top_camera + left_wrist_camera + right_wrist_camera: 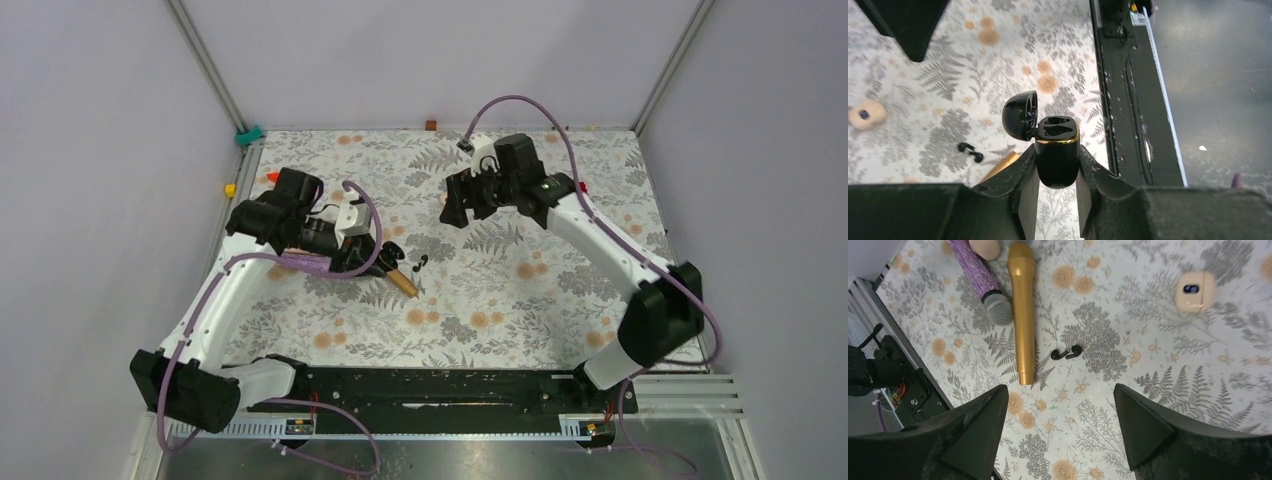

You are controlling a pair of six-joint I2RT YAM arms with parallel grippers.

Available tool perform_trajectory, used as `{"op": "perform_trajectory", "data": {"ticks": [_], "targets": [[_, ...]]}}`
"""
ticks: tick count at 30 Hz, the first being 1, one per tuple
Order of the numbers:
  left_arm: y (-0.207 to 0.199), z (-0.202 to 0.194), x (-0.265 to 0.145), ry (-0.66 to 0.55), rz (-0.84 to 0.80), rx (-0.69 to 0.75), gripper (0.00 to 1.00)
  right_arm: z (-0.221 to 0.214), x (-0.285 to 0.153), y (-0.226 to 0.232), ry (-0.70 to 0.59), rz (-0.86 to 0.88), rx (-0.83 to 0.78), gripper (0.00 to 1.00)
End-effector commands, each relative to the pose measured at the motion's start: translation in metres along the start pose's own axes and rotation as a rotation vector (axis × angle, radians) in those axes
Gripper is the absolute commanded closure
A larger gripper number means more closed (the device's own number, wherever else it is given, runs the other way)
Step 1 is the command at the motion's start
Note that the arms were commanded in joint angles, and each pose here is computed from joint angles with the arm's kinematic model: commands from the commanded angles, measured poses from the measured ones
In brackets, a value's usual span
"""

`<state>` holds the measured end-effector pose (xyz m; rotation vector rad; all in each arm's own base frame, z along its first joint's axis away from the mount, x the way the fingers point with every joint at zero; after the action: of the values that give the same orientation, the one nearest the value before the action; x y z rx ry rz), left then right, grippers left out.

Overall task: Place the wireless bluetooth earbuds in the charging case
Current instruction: Open the charging case, then pick up the earbud from the center of the board.

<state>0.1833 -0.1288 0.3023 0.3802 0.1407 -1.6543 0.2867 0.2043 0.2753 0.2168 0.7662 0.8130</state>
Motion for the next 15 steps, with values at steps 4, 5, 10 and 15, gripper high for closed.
{"op": "perform_trajectory", "data": {"ticks": [4,5,10,15], "targets": [[-0.028,-0.021,-0.007,0.001,-0.193,-0.044,1.0,0.001,0.06,-0.019,0.252,-0.02,0.139,0.24],[-0.027,-0.023,-0.006,-0.007,-0.197,-0.071,1.0,-0.001,0.069,-0.021,0.306,-0.042,0.158,0.25],[-0.028,-0.033,-0.005,-0.025,-0.184,-0.083,1.0,-0.016,0.114,-0.02,0.487,-0.115,0.147,0.26],[-0.029,-0.037,-0.005,-0.013,-0.145,-0.092,1.0,-0.033,0.148,-0.023,0.561,-0.161,0.185,0.28]]}}
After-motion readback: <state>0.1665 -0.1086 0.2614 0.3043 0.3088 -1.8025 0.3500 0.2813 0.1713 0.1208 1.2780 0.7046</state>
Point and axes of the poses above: each gripper's point midway between its finger pads, its own x axis out along the fingers, its own y axis along the line the jaws close on, z = x × y, the point moved 9 cm from there along -x, back along the fingers, and after that the axes turned 11 degrees about x, right-handed, at the moved point
